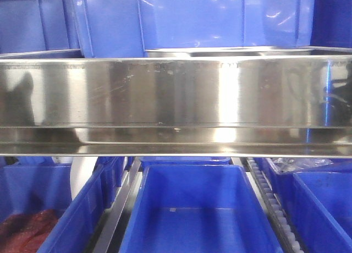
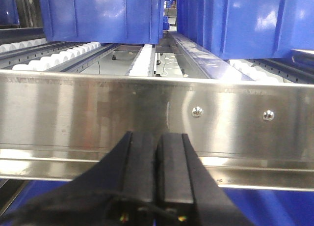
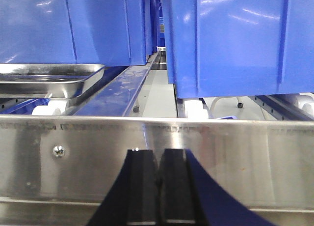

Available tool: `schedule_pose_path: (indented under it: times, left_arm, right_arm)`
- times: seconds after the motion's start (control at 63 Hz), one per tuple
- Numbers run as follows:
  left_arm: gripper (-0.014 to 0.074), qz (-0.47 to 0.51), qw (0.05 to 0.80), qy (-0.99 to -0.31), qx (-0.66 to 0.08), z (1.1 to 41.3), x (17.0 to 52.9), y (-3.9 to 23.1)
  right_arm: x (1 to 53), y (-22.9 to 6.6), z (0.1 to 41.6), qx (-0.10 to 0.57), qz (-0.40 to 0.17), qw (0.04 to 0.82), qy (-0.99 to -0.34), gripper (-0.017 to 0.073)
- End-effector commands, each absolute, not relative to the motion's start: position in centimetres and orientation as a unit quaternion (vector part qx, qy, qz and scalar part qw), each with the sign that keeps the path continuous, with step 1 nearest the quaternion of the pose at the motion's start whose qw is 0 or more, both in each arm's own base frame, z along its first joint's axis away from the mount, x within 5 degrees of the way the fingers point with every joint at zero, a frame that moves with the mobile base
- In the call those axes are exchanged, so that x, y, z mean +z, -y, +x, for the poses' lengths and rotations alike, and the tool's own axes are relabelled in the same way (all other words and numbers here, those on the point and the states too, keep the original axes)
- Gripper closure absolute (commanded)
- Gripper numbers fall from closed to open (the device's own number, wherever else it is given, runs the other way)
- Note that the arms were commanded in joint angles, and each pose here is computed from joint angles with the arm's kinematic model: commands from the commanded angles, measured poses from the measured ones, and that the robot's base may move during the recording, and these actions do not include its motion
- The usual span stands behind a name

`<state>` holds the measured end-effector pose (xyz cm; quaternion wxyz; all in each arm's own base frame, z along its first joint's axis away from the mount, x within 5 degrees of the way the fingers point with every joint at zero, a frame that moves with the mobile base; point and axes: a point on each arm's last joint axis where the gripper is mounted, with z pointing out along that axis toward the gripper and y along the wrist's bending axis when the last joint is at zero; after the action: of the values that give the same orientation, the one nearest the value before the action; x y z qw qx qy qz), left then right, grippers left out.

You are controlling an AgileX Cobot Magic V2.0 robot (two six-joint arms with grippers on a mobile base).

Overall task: Stack silver trays without gaps
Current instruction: 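Raise both grippers over the shelf edge toward the silver tray rim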

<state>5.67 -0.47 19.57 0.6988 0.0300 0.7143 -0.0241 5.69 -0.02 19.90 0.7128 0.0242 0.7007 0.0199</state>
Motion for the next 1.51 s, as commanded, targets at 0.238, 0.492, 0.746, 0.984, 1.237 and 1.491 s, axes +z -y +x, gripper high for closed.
schedule_pose_path:
  times: [0.238,0.492,0.746,0.984,1.237,1.491]
  left_arm:
    - [0.0642,0.026,0.738,-0.674,-0.027,5.5,20.6,0.4]
    - [0.0642,0.024,0.746,-0.665,-0.026,5.5,20.9,0.4]
    - [0.0642,0.015,0.77,-0.637,-0.028,5.4,21.6,0.3]
    - [0.0642,0.013,0.803,-0.596,-0.029,4.7,24.8,0.2]
    - [0.0557,0.047,0.78,-0.624,-0.008,2.2,34.9,0.3]
    - [0.0083,0.053,0.725,-0.687,-0.015,5.8,41.4,0.6]
  right_arm:
    - [20.8,0.1,5.5,0.018,0.025,0.75,-0.661,0.0509]
    - [20.8,0.1,5.5,0.018,0.025,0.75,-0.661,0.0509]
    - [21.0,0.1,5.5,0.017,0.026,0.757,-0.653,0.0509]
    - [23.5,0.3,4.9,0.04,0.053,0.805,-0.589,0.0509]
    - [31.9,-0.1,2.6,0.057,0.038,0.811,-0.581,0.0389]
    - [39.0,-0.2,4.1,0.058,0.035,0.806,-0.588,-0.0079]
